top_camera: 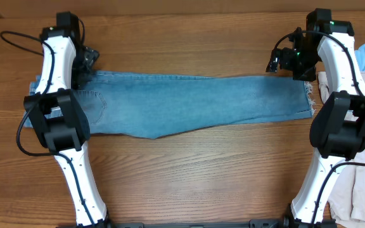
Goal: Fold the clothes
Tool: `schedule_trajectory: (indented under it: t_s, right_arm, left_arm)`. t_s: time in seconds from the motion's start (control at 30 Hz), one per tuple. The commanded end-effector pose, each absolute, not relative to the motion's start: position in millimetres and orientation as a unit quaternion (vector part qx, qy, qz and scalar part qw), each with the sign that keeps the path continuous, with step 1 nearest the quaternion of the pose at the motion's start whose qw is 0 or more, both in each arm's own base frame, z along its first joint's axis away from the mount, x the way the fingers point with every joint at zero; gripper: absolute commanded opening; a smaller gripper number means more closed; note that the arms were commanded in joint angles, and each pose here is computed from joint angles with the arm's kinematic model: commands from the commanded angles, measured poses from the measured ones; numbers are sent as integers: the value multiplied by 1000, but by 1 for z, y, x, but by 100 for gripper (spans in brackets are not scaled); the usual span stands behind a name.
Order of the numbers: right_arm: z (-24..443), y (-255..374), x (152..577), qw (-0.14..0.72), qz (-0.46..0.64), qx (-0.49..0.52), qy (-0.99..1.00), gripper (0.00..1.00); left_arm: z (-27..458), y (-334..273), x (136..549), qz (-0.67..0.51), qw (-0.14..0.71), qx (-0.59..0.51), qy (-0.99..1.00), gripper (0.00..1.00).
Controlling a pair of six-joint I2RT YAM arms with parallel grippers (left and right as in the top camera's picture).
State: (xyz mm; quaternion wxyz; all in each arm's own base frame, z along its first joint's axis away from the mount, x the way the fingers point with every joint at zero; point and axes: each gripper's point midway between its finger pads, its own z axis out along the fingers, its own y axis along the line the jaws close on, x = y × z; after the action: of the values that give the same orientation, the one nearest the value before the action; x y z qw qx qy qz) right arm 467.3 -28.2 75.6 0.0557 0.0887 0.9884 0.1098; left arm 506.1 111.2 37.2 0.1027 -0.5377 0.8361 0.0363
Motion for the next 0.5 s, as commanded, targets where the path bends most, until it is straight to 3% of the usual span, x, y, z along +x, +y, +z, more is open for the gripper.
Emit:
schedule_trajectory:
  t_s: [0.0,0.03,0.13,0.23,0.37,0.47]
  right_arm:
    - [79,-27,469,61,112,90,988,100]
    - [79,-27,469,61,112,90,988,100]
    - [79,-27,469,61,112,90,988,100]
    - [79,-28,469,61,112,90,988,100]
    - [79,-27,469,61,112,90,988,100]
    - [79,-27,469,61,112,90,988,100]
  left_arm:
    - [125,116,523,21,176,-499,848,100]
    - [152,110,521,4,185,-474,861,100]
    - [149,99,493,6,128,-457,880,99]
    - [151,87,471,1,83,-406,910,77]
    - [195,74,460,-29,112,-370,922,82]
    - [210,61,451,-61,108,-366,922,100]
